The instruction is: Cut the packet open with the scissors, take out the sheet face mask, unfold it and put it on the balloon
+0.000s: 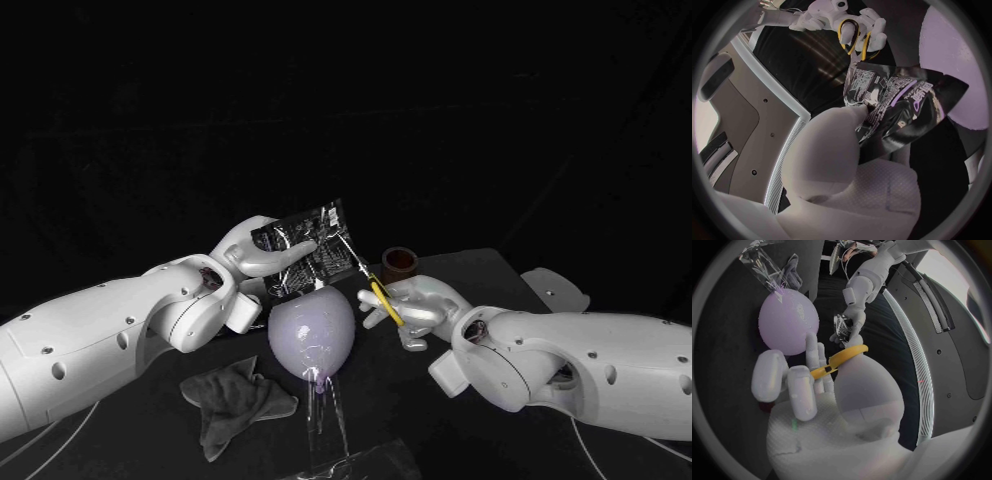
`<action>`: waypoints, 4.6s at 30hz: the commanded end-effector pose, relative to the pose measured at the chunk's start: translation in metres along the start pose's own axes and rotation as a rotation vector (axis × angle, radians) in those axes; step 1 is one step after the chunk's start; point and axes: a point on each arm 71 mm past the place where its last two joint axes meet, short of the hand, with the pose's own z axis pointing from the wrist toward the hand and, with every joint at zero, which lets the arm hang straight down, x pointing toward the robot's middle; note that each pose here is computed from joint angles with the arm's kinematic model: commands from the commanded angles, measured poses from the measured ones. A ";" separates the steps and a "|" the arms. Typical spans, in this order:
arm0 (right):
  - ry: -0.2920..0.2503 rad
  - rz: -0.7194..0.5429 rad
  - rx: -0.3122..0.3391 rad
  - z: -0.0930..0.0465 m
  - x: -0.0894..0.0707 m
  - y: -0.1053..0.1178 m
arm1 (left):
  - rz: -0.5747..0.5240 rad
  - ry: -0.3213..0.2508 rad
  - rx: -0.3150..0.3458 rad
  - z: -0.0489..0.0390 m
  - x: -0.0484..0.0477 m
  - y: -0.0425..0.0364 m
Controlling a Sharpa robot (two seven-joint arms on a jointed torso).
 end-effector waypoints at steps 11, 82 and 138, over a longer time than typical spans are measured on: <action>-0.026 -0.017 -0.010 0.000 -0.002 0.002 | 0.005 0.006 0.011 -0.0001 0.0008 -0.0013; -0.027 0.000 -0.023 0.007 0.006 0.012 | 0.090 0.000 0.065 -0.0004 0.0044 -0.0067; 0.031 0.076 -0.057 -0.007 0.017 0.019 | 0.264 0.004 0.149 0.0026 0.0136 -0.0156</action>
